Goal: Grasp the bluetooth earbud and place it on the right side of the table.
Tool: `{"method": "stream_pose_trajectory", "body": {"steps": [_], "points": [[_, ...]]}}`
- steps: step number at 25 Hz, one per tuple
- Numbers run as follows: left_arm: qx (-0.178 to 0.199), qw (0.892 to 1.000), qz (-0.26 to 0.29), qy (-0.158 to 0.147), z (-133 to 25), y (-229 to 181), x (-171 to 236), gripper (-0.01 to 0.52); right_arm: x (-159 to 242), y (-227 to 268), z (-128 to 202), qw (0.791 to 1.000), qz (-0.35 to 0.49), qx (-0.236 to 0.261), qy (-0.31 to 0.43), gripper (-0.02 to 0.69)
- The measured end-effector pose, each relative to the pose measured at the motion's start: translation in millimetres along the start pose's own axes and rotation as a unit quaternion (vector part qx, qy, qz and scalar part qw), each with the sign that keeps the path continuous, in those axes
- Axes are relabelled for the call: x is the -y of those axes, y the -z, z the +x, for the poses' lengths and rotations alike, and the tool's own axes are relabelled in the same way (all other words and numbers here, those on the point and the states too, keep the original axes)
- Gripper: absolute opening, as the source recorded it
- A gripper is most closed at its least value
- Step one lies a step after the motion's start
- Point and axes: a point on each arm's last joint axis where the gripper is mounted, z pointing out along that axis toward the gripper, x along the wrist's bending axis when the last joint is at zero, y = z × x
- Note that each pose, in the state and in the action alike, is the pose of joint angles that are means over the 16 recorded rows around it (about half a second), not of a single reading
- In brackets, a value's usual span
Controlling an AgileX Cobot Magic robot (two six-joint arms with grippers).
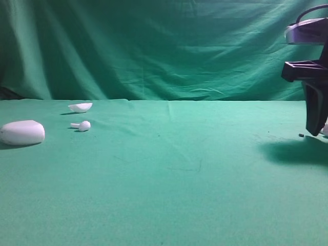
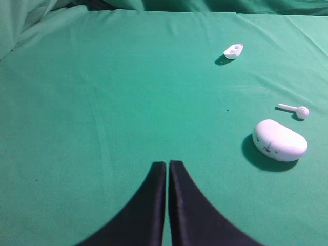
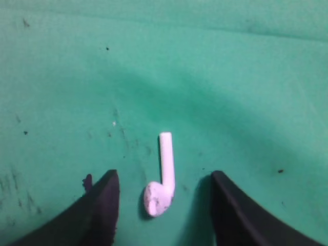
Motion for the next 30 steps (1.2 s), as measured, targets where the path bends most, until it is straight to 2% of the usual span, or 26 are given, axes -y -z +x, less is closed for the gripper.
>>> {"method": "stream_pose_trajectory", "body": {"steps": [4,6,10,16,23,30], "points": [[0.000,1.000,0.000,0.000,0.0,0.0,0.0,0.000,-8.0,13.3,-0.1,1.000,-0.008,0.001,-0.001,0.372],[0.000,1.000,0.000,0.000,0.0,0.0,0.0,0.000,-12.5,24.9,-0.3,1.000,-0.018,0.001,-0.001,0.365],[0.000,1.000,0.000,0.000,0.0,0.0,0.0,0.000,-19.0,59.0,-0.9,0.999,-0.045,0.001,-0.003,0.300],[0.000,1.000,0.000,0.000,0.0,0.0,0.0,0.000,-10.6,129.1,-2.7,0.994,-0.107,-0.003,-0.008,0.159],[0.000,1.000,0.000,0.000,0.0,0.0,0.0,0.000,41.4,201.3,-5.2,0.984,-0.177,-0.016,-0.017,0.017],[0.000,1.000,0.000,0.000,0.0,0.0,0.0,0.000,115.5,244.2,-7.5,0.965,-0.261,-0.034,-0.022,0.000]]}}
